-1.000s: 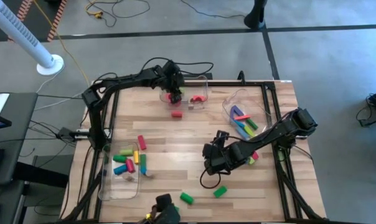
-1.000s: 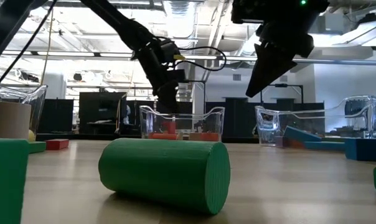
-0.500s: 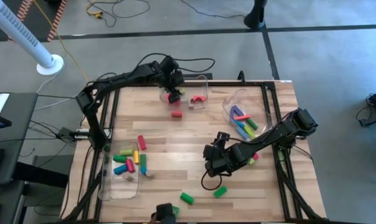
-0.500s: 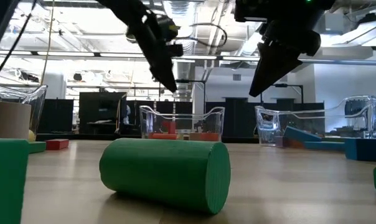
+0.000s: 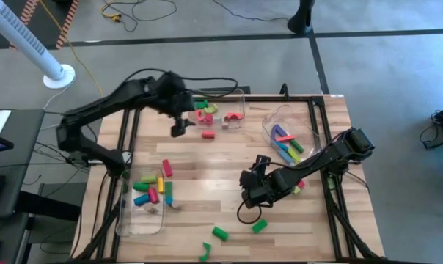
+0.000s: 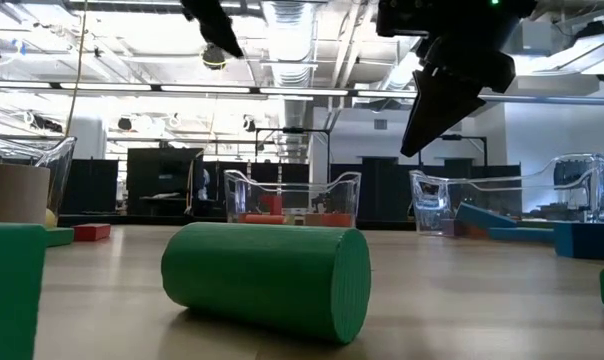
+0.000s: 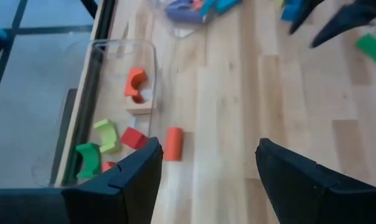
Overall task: Sort blocks by size
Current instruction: Put the red rectangular block into the right transparent bin
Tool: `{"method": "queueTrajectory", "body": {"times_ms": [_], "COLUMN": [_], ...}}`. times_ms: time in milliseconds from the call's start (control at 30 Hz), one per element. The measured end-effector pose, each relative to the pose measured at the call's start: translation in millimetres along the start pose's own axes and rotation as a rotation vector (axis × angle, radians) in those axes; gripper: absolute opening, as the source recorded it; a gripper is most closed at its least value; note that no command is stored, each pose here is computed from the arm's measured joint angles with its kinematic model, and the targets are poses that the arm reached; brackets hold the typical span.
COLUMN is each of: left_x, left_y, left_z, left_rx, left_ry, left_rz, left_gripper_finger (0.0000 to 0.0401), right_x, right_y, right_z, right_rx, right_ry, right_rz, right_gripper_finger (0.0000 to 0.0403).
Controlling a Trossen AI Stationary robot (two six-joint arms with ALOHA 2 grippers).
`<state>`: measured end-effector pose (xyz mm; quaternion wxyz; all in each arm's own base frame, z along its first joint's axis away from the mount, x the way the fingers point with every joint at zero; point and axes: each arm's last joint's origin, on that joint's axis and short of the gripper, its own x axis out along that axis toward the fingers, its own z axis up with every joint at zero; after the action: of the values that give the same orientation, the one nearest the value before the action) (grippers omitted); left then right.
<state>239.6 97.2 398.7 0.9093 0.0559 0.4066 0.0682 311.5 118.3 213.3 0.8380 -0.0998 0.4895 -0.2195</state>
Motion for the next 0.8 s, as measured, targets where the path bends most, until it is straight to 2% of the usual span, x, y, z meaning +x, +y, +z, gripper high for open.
{"method": "queueTrajectory", "body": {"times_ms": [133, 300, 633, 800], "left_x": [-27.6, -47.3, -61.9, -58.0], "left_y": [-20.4, -40.5, -66.4, -78.0], "left_z": [-2.8, -8.1, -18.3, -29.1], "left_rx": [0.004, 0.025, 0.042, 0.054], "left_ry": [-0.044, -0.043, 0.024, 0.029], "left_rz": [-0.013, 0.007, 0.028, 0.027], "left_gripper_finger": [0.0248, 0.0248, 0.0248, 0.0248], "right_x": [0.0, -0.7, -3.8, -4.2], "right_y": [0.5, 2.1, 7.9, 10.5], "right_z": [0.9, 1.8, 4.0, 9.7], "right_rx": [-0.008, -0.008, -0.016, -0.046], "right_ry": [-0.008, -0.017, -0.055, -0.105], "right_rz": [0.005, 0.018, 0.051, 0.075], "right_gripper_finger": [0.0244, 0.0244, 0.0244, 0.0244]}}
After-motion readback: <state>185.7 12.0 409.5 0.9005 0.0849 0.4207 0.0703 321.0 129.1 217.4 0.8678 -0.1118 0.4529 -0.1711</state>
